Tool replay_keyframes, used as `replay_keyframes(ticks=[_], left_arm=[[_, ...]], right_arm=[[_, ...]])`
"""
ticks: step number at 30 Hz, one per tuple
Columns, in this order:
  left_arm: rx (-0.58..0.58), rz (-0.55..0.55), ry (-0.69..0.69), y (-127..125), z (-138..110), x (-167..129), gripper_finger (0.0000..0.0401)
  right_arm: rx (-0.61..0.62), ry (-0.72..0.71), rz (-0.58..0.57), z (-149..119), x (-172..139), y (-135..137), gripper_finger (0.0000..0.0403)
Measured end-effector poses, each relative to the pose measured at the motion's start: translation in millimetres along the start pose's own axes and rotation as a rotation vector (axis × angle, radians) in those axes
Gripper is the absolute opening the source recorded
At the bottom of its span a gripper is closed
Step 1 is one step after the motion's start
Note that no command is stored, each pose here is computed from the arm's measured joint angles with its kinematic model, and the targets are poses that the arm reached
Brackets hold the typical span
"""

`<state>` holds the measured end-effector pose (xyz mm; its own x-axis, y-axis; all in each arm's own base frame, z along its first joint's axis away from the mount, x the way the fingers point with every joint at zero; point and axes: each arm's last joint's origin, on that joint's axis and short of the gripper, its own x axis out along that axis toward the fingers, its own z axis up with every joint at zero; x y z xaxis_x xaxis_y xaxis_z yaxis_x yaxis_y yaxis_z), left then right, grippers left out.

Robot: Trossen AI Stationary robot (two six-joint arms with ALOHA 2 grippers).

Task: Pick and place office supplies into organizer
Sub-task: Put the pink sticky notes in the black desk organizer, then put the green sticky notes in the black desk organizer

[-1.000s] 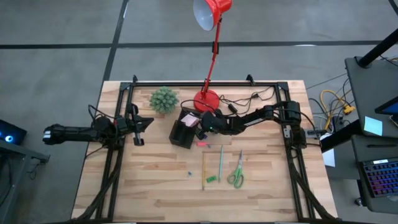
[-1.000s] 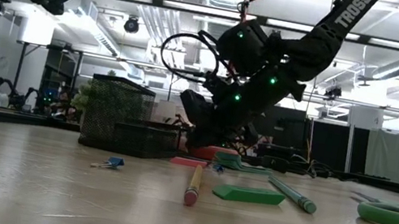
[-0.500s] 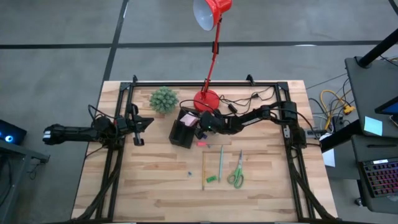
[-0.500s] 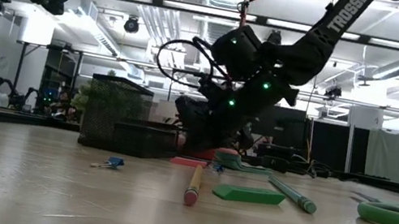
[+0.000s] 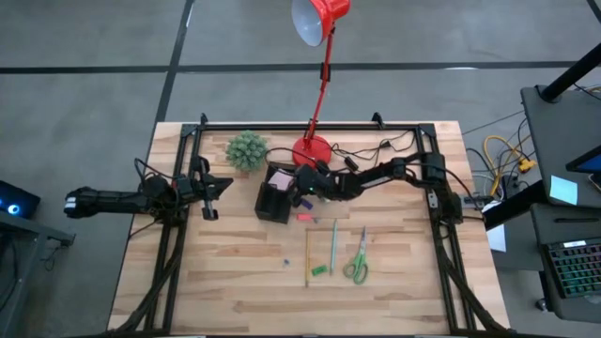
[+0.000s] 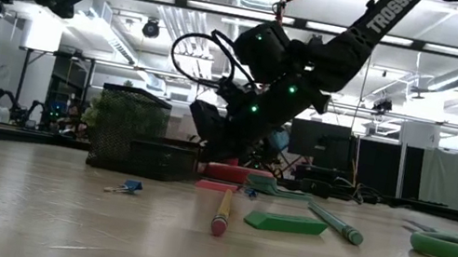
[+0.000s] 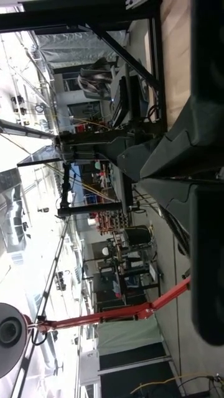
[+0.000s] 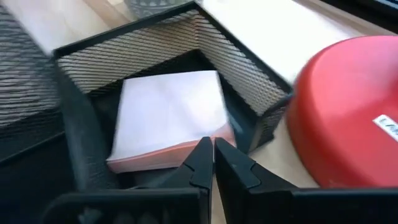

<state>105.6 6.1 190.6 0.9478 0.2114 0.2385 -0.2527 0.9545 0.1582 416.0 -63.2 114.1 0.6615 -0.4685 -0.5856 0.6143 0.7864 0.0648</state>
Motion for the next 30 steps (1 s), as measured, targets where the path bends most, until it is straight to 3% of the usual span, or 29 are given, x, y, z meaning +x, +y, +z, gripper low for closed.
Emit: replay_keyframes(ticks=[12,24,30], left_arm=[[0.000,0.000,0.000,0,0,0,0.0000],[0.000,0.001,-0.001,0,0,0,0.0000],[-0.002,0.002,-0.009,0,1,0,0.0000]], right_arm=[[0.030,-0.011,0.006,11,-11,0,0.0008],[0.111,0.033,0.011,37,-84,16,0.0008],[0.095,0.028,0.054,44,-115,26,0.0011]])
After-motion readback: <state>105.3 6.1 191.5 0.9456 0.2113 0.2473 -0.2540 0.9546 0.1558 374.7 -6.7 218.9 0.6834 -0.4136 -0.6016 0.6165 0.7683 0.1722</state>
